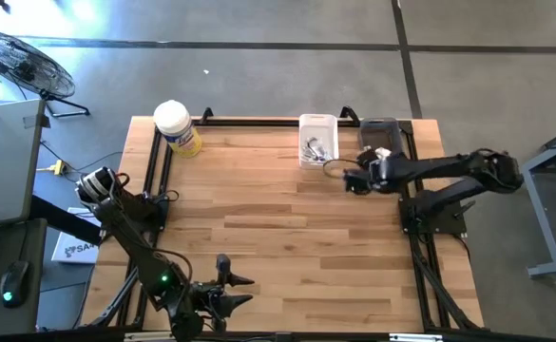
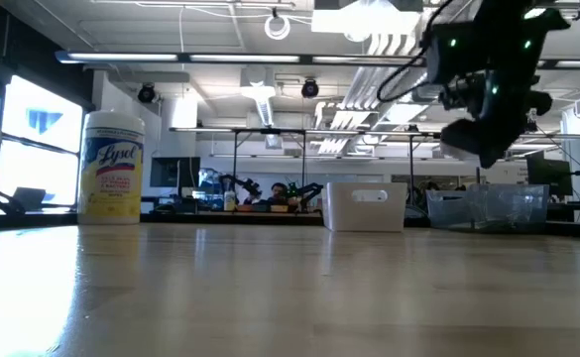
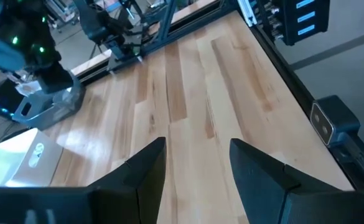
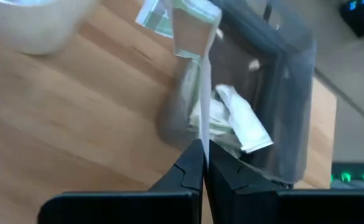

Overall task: Pick & Place First Aid Supplies
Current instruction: Put the green bandage into the black bin, then return to Home Position

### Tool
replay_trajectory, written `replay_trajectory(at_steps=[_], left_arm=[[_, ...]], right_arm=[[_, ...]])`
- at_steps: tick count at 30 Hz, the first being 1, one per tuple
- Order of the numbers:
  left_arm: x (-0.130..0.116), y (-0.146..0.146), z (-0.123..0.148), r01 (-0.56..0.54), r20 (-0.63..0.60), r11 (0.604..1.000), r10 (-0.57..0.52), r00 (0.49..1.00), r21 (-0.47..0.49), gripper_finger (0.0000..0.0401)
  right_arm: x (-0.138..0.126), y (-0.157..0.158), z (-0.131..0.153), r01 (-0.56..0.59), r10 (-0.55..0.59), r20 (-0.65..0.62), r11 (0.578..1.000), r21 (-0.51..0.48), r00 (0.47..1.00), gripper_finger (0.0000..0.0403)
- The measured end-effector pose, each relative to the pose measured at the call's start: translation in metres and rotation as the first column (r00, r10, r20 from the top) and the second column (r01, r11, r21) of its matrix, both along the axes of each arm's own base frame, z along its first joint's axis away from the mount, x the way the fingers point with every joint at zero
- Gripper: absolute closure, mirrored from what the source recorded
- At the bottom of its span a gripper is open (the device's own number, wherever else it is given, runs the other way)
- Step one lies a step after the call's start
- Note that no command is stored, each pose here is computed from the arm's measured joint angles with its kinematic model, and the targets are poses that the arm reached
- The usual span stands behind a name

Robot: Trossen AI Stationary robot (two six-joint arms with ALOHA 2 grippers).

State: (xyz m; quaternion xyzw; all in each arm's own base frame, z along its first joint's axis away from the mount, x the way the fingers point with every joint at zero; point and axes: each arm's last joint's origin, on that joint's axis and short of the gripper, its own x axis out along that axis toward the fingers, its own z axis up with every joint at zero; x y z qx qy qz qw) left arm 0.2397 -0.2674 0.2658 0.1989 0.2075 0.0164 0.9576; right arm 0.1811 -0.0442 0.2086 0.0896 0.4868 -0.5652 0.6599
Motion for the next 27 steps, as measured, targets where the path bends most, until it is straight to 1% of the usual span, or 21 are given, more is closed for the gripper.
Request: replay_trajectory(at_steps=[4, 8, 12, 16, 20, 22, 25, 27], left_arm=[[0.000, 0.000, 0.000, -0.001, 0.000, 1.000, 0.001, 1.000, 0.001, 0.0229], [0.000, 0.000, 0.000, 0.000, 0.000, 1.000, 0.000, 1.000, 0.001, 0.0229], [0.000, 0.000, 0.000, -0.001, -0.001, 1.000, 0.001, 1.000, 0.001, 0.0229], [0.000, 0.000, 0.000, 0.000, -0.001, 1.000, 0.000, 1.000, 0.001, 0.0229], [0.000, 0.000, 0.000, 0.000, -0.001, 1.000, 0.000, 1.000, 0.001, 0.0229], [0.000, 0.000, 0.000, 0.000, -0.001, 1.000, 0.000, 1.000, 0.002, 0.0229], [0.000, 0.000, 0.000, 0.001, -0.001, 1.000, -0.001, 1.000, 0.006, 0.0229], [0.000, 0.000, 0.000, 0.002, -0.001, 1.000, -0.002, 1.000, 0.011, 0.0229]], right_arm=[[-0.010, -0.028, -0.012, 0.077, -0.076, -0.042, 0.997, 0.014, 0.996, 0.0402], [-0.015, -0.049, -0.009, 0.162, -0.162, -0.024, 0.987, 0.010, 0.987, 0.0399], [-0.020, -0.066, -0.004, 0.196, -0.195, -0.018, 0.978, 0.077, 0.981, 0.0390], [-0.029, -0.076, -0.008, 0.253, -0.253, -0.016, 0.958, 0.138, 0.967, 0.0369], [-0.036, -0.077, -0.015, 0.299, -0.298, -0.028, 0.943, 0.146, 0.954, 0.0336], [-0.036, -0.077, -0.015, 0.301, -0.300, -0.031, 0.943, 0.142, 0.953, 0.0320], [-0.033, -0.077, -0.010, 0.252, -0.247, -0.053, 0.956, 0.151, 0.968, 0.0304], [-0.029, -0.076, 0.000, 0.214, -0.211, -0.038, 0.966, 0.142, 0.977, 0.0301]])
